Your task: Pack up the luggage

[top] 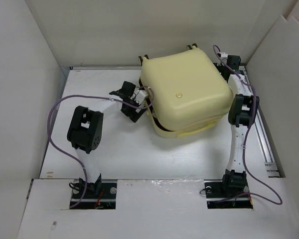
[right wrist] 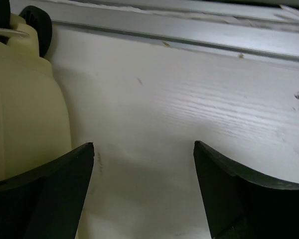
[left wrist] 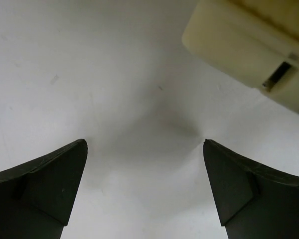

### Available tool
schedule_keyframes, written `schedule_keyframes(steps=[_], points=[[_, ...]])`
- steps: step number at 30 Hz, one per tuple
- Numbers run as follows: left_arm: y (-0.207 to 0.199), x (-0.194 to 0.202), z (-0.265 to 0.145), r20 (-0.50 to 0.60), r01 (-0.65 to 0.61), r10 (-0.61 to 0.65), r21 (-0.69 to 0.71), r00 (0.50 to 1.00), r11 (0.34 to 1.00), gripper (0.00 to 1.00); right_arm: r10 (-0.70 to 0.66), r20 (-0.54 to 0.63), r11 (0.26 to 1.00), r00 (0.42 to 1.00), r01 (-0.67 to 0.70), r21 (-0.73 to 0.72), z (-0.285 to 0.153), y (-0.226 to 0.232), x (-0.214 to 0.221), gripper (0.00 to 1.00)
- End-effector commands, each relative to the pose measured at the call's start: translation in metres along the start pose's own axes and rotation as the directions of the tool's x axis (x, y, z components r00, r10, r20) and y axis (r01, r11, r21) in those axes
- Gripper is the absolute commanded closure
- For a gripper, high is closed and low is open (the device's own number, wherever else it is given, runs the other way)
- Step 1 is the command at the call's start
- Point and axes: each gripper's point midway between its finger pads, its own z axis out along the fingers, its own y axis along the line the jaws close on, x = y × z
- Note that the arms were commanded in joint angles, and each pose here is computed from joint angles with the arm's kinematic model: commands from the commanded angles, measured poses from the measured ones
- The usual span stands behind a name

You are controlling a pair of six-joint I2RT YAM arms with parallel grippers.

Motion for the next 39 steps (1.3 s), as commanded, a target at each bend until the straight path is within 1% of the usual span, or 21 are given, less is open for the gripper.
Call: schedule_keyframes(steps=[1,5,7,8,10,13,14,15,18,19,21,24,26,28,30,33,34,35,36,37,39], points=[[-0.078,-0.054,0.001,0.171,-0.388,0.373,0.065,0.912,0.919,0.00,-0.202,0.110,0.740,0.973,0.225,-0.633,0.000,0.283,-0.014,0.14],[-0.116,-0.078,-0.023,0.230,-0.472,0.446,0.074,0.865,0.878,0.00,-0.240,0.143,0.622,0.960,0.266,-0.736,-0.023,0.335,-0.004,0.14],[-0.131,-0.088,-0.036,0.262,-0.515,0.481,0.077,0.837,0.854,0.00,-0.271,0.176,0.603,0.946,0.309,-0.735,-0.036,0.344,-0.010,0.14],[-0.137,-0.091,-0.046,0.275,-0.527,0.490,0.076,0.827,0.847,0.00,-0.281,0.154,0.619,0.947,0.301,-0.725,-0.039,0.342,-0.007,0.14],[-0.159,-0.080,-0.059,0.268,-0.589,0.547,0.105,0.793,0.801,0.00,-0.316,0.184,0.636,0.931,0.352,-0.687,-0.050,0.340,-0.020,0.12],[-0.178,-0.041,-0.080,0.222,-0.634,0.599,0.147,0.769,0.760,0.00,-0.333,0.157,0.732,0.930,0.360,-0.579,-0.061,0.305,-0.037,0.12],[-0.183,-0.013,-0.078,0.184,-0.645,0.619,0.185,0.764,0.741,0.00,-0.330,0.145,0.764,0.933,0.355,-0.539,-0.063,0.291,-0.042,0.12],[-0.184,-0.005,-0.097,0.199,-0.657,0.628,0.168,0.753,0.735,0.00,-0.323,0.135,0.791,0.937,0.346,-0.506,-0.068,0.271,-0.048,0.11],[-0.194,0.048,-0.117,0.142,-0.706,0.693,0.205,0.707,0.678,0.00,-0.303,0.110,0.841,0.947,0.320,-0.437,-0.079,0.239,-0.052,0.11],[-0.194,0.054,-0.137,0.164,-0.715,0.697,0.194,0.699,0.672,0.00,-0.291,0.107,0.859,0.951,0.309,-0.409,-0.084,0.223,-0.055,0.10],[-0.186,0.056,-0.154,0.160,-0.697,0.679,0.158,0.717,0.699,0.00,-0.288,0.099,0.889,0.953,0.304,-0.343,-0.096,0.208,-0.062,0.09],[-0.148,0.043,-0.177,0.143,-0.650,0.641,0.016,0.754,0.760,0.00,-0.282,0.091,0.920,0.955,0.296,-0.256,-0.114,0.188,-0.070,0.07],[-0.120,0.029,-0.191,0.127,-0.609,0.613,-0.075,0.780,0.790,0.00,-0.242,0.076,0.958,0.967,0.251,-0.137,-0.127,0.155,-0.078,0.07],[-0.098,0.018,-0.201,0.115,-0.594,0.606,-0.123,0.787,0.795,0.00,-0.156,0.075,0.985,0.985,0.161,-0.066,-0.145,0.137,-0.082,0.06],[-0.079,0.005,-0.217,0.122,-0.574,0.593,-0.157,0.796,0.804,0.00,-0.074,0.125,0.997,0.989,0.075,-0.009,-0.172,0.112,-0.094,0.06],[-0.061,0.000,-0.224,0.046,-0.652,0.676,-0.223,0.735,0.725,0.00,-0.049,0.183,0.998,0.982,0.039,0.058,-0.204,0.083,-0.107,0.06],[-0.047,-0.002,-0.226,0.003,-0.656,0.684,-0.277,0.730,0.702,0.00,-0.055,0.207,0.997,0.977,0.042,0.070,-0.221,0.084,-0.113,0.06],[-0.037,-0.008,-0.229,-0.016,-0.680,0.712,-0.310,0.702,0.664,0.00,-0.067,0.215,0.996,0.974,0.052,0.072,-0.231,0.084,-0.116,0.06],[-0.029,-0.015,-0.234,-0.015,-0.678,0.717,-0.340,0.697,0.652,0.00,-0.067,0.198,0.996,0.978,0.055,0.066,-0.236,0.084,-0.109,0.05],[-0.013,-0.018,-0.238,-0.023,-0.661,0.702,-0.362,0.711,0.658,0.00,-0.095,0.196,0.994,0.976,0.083,0.067,-0.248,0.084,-0.107,0.05],[0.000,-0.032,-0.248,-0.016,-0.669,0.714,-0.364,0.700,0.648,0.00,-0.118,0.161,0.993,0.980,0.115,0.030,-0.256,0.095,-0.094,0.05]])
